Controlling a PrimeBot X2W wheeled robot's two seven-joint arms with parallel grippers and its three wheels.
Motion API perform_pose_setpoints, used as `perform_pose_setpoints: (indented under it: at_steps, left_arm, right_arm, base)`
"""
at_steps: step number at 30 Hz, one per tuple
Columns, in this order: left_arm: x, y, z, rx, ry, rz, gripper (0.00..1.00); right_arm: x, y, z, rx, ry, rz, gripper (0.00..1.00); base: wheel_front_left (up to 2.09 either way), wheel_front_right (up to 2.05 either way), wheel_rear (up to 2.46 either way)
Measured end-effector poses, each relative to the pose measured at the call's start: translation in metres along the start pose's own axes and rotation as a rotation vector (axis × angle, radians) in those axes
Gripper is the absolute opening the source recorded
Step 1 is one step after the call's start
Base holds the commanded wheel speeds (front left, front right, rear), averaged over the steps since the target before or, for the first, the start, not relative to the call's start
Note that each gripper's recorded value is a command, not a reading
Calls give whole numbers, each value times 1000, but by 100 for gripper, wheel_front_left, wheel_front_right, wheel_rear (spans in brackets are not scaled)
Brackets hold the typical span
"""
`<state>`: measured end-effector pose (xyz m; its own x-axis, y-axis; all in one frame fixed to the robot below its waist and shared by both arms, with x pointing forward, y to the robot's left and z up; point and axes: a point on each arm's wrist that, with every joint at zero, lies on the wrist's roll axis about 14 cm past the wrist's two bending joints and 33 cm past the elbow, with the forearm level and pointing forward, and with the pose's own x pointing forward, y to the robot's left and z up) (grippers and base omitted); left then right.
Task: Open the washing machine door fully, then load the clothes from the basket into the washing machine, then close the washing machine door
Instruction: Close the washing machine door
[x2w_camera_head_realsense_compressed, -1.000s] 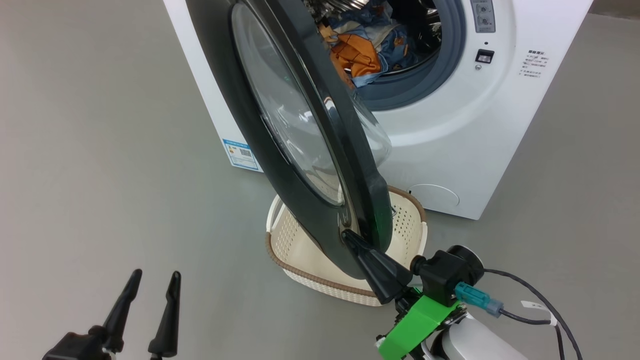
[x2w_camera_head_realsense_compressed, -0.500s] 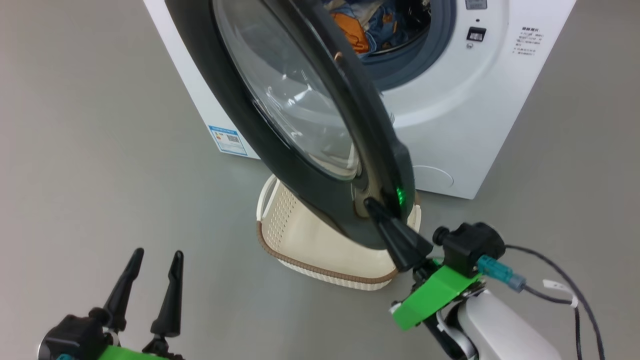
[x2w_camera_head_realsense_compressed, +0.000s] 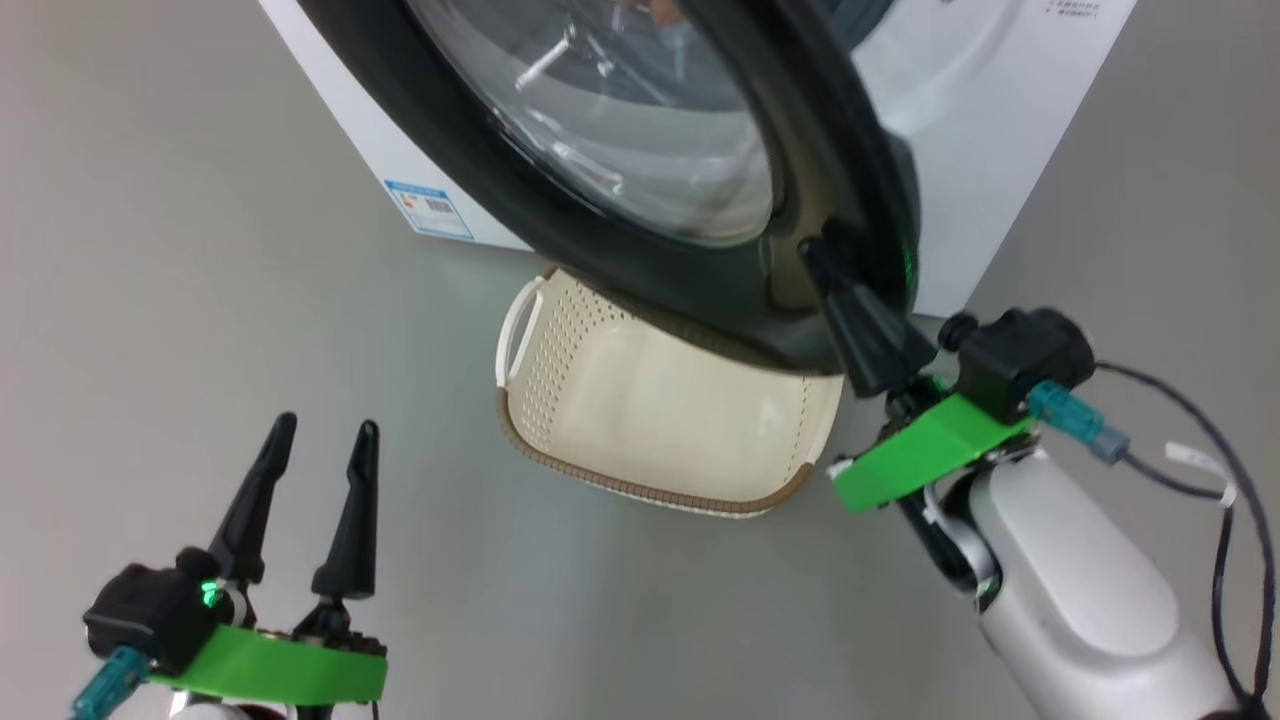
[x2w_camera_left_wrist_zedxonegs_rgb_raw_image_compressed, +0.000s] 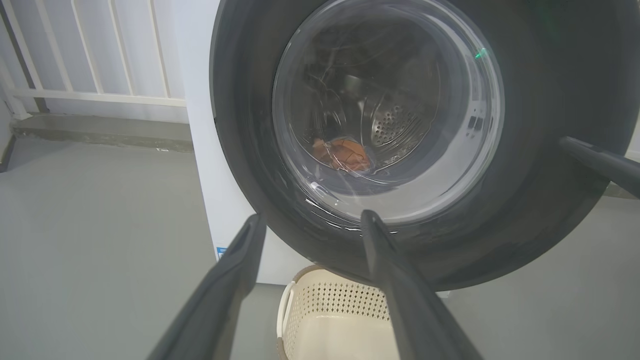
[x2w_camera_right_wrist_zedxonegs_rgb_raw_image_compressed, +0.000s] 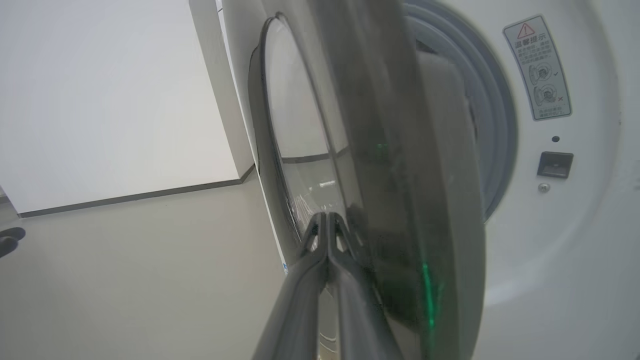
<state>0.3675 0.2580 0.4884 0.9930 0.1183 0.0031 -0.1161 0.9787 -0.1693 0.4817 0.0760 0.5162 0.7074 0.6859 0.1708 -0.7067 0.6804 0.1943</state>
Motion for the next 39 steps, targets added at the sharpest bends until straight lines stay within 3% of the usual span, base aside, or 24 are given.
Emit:
perform_pose_setpoints:
  at_steps: [28,39]
  left_arm:
    - [63,-22,-25,0,41,-72,100]
    - [70,-22,-31,11,58,-76,100]
  right_arm:
    - [74,-127,8,-12,-151,-222,0]
    - [87,-139,-1,35,-179,-273,0]
  base:
    - [0,0,0]
    - [0,0,0]
